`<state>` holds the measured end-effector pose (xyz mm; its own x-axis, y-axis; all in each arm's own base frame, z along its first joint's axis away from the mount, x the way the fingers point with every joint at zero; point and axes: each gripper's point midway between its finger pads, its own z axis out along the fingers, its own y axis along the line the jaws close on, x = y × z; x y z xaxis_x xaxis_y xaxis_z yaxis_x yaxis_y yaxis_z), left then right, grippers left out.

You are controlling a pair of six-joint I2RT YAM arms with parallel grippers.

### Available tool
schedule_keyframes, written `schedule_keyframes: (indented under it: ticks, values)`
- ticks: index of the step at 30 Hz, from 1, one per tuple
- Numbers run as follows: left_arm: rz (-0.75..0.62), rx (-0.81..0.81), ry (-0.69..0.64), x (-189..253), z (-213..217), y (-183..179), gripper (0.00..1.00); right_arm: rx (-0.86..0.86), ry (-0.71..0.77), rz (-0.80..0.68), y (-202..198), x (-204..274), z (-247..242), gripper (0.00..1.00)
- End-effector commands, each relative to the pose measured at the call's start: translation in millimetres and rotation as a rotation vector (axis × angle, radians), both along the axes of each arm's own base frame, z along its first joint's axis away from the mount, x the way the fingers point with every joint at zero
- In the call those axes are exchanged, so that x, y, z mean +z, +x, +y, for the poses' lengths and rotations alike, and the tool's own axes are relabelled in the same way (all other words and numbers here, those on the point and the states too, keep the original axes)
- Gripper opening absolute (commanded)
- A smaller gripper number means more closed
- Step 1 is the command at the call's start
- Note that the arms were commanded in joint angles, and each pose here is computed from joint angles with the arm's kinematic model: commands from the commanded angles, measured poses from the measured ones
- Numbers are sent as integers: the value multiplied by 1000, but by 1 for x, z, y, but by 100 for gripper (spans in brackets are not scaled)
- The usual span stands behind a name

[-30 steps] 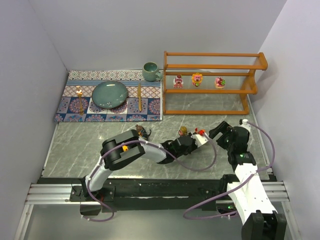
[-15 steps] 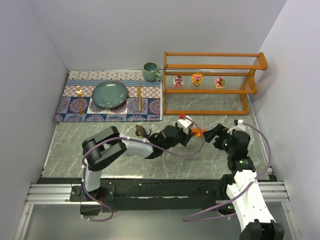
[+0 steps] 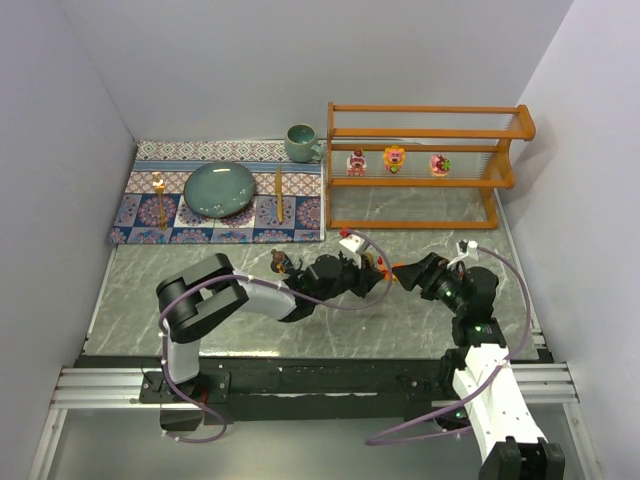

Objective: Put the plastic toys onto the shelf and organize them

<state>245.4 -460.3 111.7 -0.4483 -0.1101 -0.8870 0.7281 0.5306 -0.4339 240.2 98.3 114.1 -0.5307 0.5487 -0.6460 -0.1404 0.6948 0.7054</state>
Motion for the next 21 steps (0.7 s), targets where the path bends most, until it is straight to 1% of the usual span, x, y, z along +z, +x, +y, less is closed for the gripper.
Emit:
schedule_keyframes:
  ticks: [1,9,14,16,21]
  values:
    - [-29,-29,-192,62,-5,-2,1,52,8,-77,4,15,6,84]
    - [-9,-51,-218,65,-6,-3,1,86,6,-106,3,19,10,69]
    - [-8,-65,-218,66,-6,-6,1,75,-11,-113,4,18,8,63]
    - [-6,-67,-214,64,-6,-6,1,72,-11,-115,4,18,7,55]
    - [-14,-74,-216,64,-5,-7,1,79,-2,-112,4,17,9,42]
